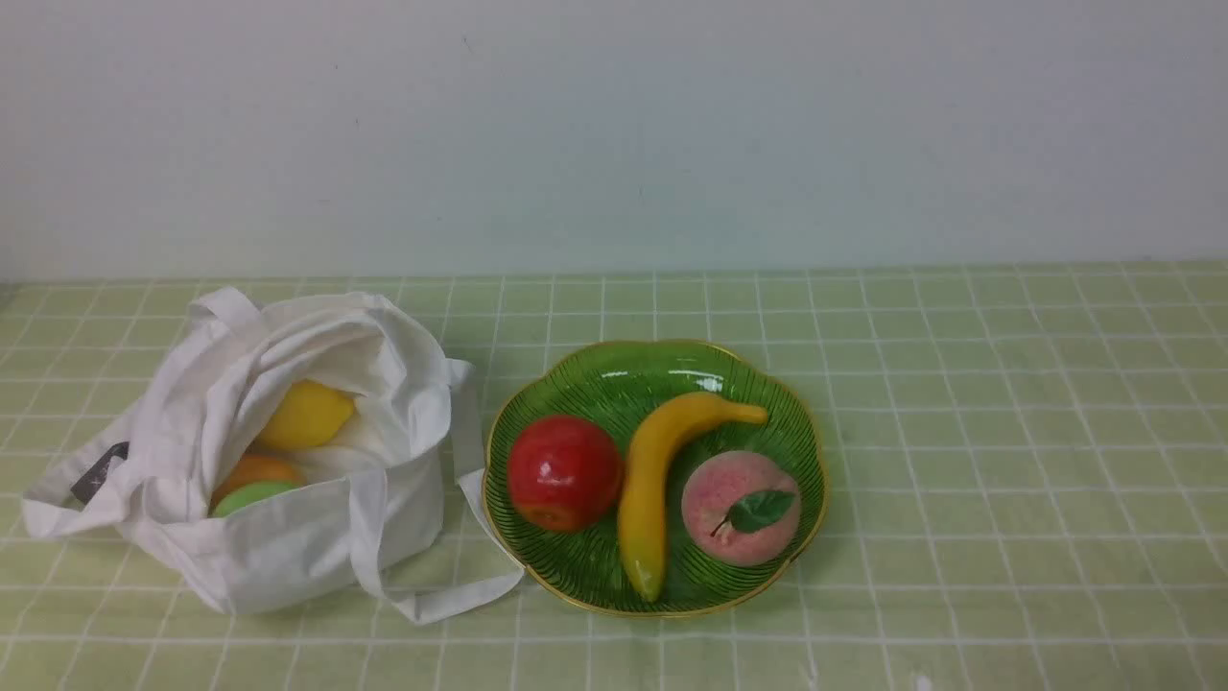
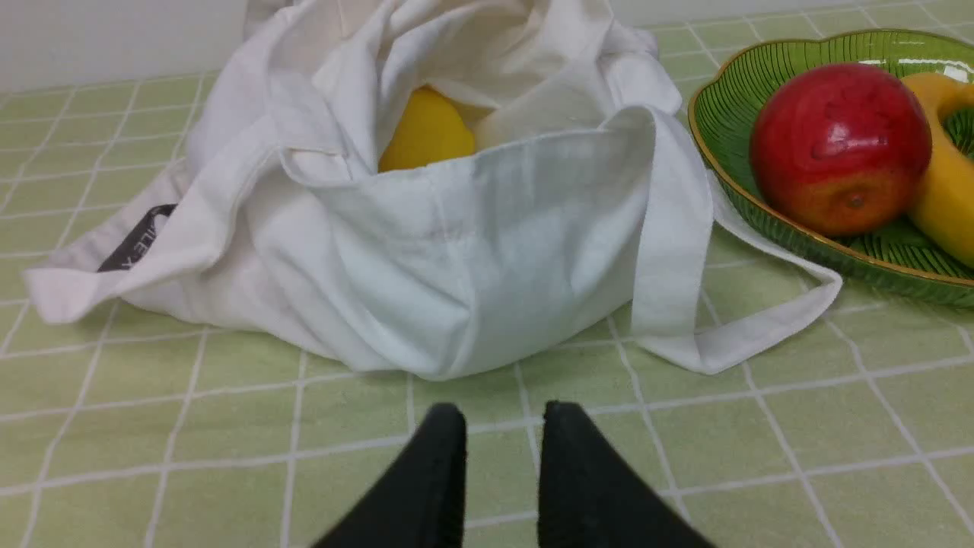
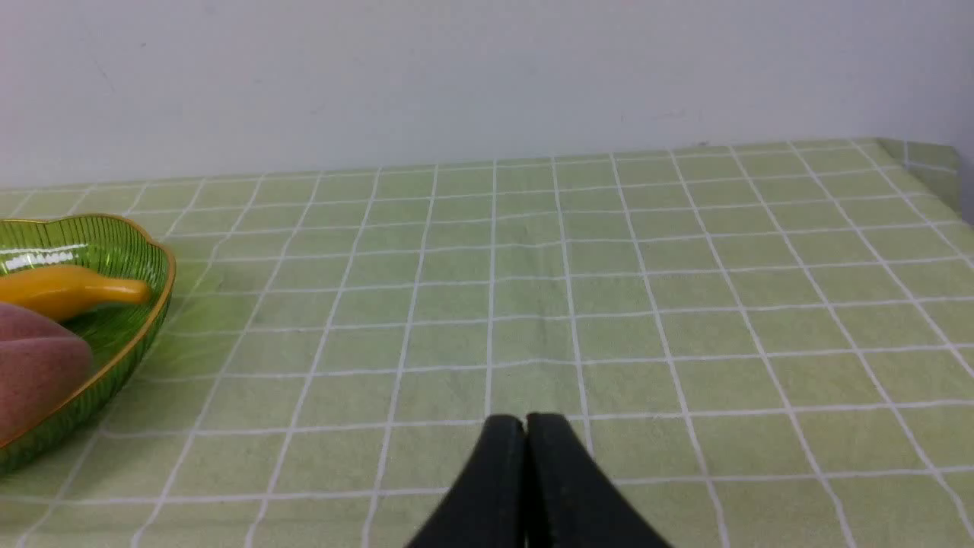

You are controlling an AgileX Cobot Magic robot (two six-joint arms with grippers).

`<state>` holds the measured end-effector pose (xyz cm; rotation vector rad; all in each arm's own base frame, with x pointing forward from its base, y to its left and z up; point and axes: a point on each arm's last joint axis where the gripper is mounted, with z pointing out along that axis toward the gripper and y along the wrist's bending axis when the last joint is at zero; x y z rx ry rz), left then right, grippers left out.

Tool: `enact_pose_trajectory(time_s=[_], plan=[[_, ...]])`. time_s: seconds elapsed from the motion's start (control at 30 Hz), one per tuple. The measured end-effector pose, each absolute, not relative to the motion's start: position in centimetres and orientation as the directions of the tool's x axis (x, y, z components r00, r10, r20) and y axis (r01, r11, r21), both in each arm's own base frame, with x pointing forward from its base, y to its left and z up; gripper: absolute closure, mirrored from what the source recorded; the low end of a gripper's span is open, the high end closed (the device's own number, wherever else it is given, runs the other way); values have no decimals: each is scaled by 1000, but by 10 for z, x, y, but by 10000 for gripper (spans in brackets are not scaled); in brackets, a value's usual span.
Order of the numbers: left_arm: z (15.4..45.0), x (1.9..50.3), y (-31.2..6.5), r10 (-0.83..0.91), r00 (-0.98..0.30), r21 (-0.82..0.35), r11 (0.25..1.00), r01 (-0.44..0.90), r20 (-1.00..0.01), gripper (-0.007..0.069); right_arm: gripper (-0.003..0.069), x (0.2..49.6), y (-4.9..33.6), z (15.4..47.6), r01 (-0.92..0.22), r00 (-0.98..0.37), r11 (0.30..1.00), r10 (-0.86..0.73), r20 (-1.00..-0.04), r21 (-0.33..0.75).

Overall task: Take the fruit out of the bag on the green coffee tablecloth and place them on the plate.
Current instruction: 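Reach into the white bag and grasp the apple with the left gripper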

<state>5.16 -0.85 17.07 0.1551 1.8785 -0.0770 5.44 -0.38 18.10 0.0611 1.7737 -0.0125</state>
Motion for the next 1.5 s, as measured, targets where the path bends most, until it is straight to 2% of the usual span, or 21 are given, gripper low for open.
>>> enact_pose_trajectory(time_s=[0.67, 0.73, 0.77, 0.8, 0.87, 0.9, 0.93, 0.97, 1.03, 1.17, 1.27, 1.3, 1.33, 1.37, 1.4, 1.43, 1.47, 1.5], plan=[[171, 52, -8, 74, -297, 32, 989, 145, -952, 497, 669, 54, -4, 181, 48, -201, 999, 34, -979, 24], [172, 52, -9, 44, -290, 3, 990, 140, -956, 497, 669, 54, -4, 181, 48, -201, 999, 34, -979, 24], [173, 53, -9, -10, -278, -48, 990, 133, -960, 497, 669, 54, -4, 181, 48, -201, 999, 34, -979, 24], [176, 53, -11, -133, -261, -170, 978, 123, -956, 497, 669, 54, -4, 181, 48, -201, 999, 34, -979, 24], [182, 54, -13, -319, -222, -350, 930, 114, -921, 497, 669, 54, -4, 181, 48, -201, 999, 34, -979, 24], [185, 54, -13, -373, -209, -401, 909, 112, -904, 497, 669, 54, -4, 181, 48, -201, 999, 34, -979, 24], [185, 55, -13, -385, -204, -412, 904, 112, -900, 497, 669, 54, -4, 181, 48, -201, 999, 34, -979, 24], [191, 55, -13, -476, -157, -495, 862, 114, -865, 497, 669, 54, -4, 181, 48, -201, 999, 34, -979, 24], [196, 56, -10, -532, -102, -541, 833, 117, -841, 497, 669, 54, -4, 181, 48, -201, 999, 34, -979, 24], [216, 55, 1, -662, 114, -648, 749, 135, -741, 497, 669, 54, -4, 181, 48, -201, 999, 34, -979, 24], [247, 48, 4, -646, 221, -619, 763, 184, -730, 519, 669, 54, -4, 181, 48, -201, 999, 34, -979, 24], [278, 42, 2, -594, 255, -553, 804, 217, -763, 553, 669, 54, -4, 181, 48, -201, 999, 34, -979, 24], [277, 43, 2, -585, 244, -547, 810, 212, -773, 558, 669, 54, -4, 181, 48, -201, 999, 34, -979, 24], [294, 41, 0, -552, 245, -507, 832, 226, -797, 578, 669, 54, -4, 181, 48, -201, 999, 34, -979, 24], [321, 45, -8, -465, 166, -423, 875, 235, -870, 613, 669, 54, -4, 181, 48, -201, 999, 34, -979, 24], [328, 52, -13, -416, 81, -388, 891, 236, -906, 622, 669, 54, -4, 181, 48, -201, 999, 34, -979, 24], [335, 52, -14, -408, 77, -380, 892, 244, -910, 623, 669, 54, -4, 181, 48, -201, 999, 34, -979, 24], [345, 72, -24, -316, -119, -336, 906, 256, -941, 630, 669, 54, -4, 181, 48, -201, 999, 34, -979, 24]])
